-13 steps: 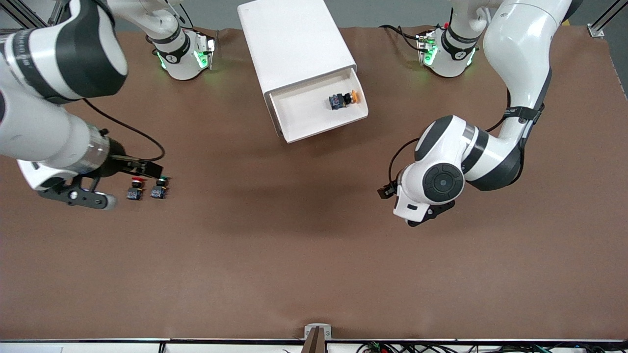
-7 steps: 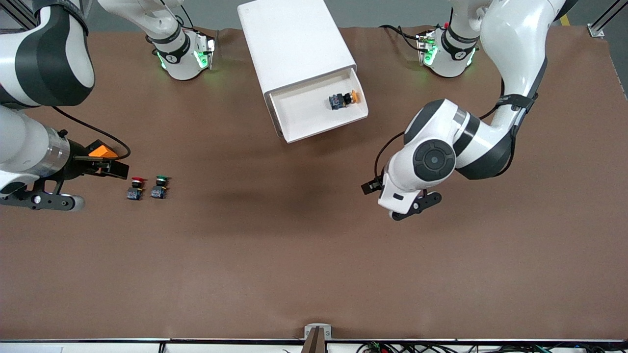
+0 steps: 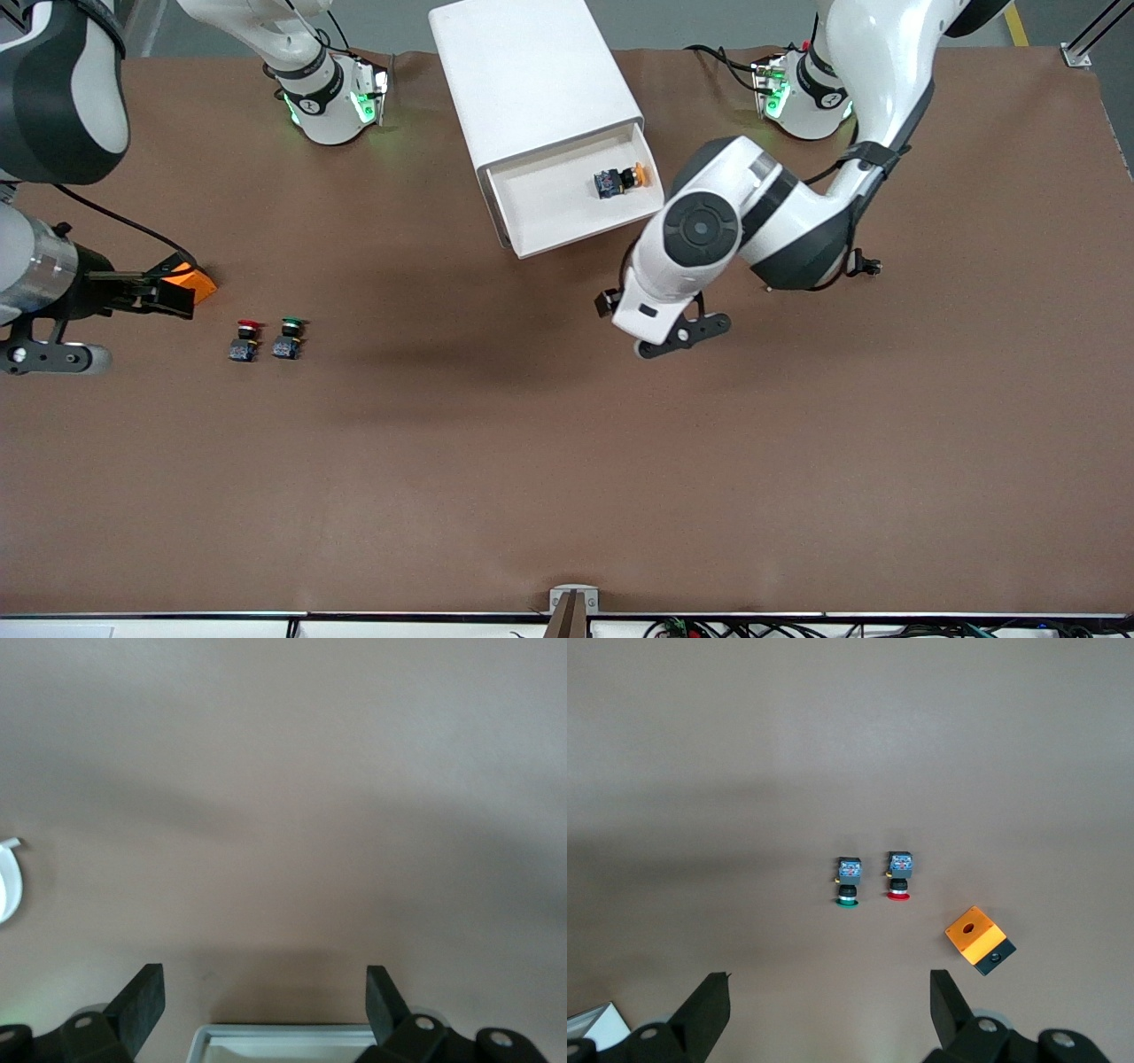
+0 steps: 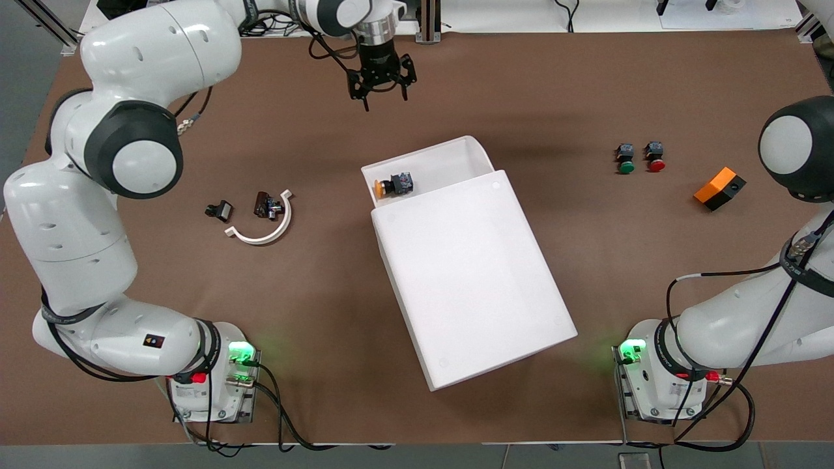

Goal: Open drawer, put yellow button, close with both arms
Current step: 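Move the left gripper to the front of the open drawer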

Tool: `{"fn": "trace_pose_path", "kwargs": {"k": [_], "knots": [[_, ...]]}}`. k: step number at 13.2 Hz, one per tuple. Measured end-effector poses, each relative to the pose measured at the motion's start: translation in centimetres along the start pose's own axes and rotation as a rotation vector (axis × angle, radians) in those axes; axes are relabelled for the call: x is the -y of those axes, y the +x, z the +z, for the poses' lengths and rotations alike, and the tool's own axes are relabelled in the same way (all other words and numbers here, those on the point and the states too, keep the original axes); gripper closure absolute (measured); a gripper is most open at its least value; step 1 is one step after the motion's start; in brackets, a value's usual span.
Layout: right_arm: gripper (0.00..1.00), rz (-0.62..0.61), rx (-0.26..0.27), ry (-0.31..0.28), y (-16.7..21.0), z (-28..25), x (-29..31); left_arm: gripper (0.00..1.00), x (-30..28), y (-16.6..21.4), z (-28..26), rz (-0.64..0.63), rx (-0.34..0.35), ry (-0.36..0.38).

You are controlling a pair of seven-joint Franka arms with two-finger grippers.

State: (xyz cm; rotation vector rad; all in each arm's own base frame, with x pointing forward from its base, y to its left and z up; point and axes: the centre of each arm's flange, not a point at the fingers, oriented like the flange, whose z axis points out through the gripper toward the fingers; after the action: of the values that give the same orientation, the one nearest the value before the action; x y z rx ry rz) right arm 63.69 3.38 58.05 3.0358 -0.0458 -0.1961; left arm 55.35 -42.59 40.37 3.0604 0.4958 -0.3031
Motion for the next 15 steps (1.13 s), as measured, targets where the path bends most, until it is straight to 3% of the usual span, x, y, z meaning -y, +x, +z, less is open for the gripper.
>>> {"fn": "trace_pose_path", "kwargs": {"k": [3,8,15], "knots": [[0.00,0.004,-0.007,0.004,-0.7,-1.0,-1.6,0.00,-2.1,-3.1,0.7,0.017,-0.002,0.008],[0.00,0.014,0.029,0.004,-1.5,-1.1,-2.5,0.00,-4.6,-7.5,2.5,0.048,-0.009,0.013],[0.00,0.063,0.057,0.009,-1.8,-0.8,-5.1,0.00,-5.4,-9.8,5.4,0.077,-0.035,0.035]]}}
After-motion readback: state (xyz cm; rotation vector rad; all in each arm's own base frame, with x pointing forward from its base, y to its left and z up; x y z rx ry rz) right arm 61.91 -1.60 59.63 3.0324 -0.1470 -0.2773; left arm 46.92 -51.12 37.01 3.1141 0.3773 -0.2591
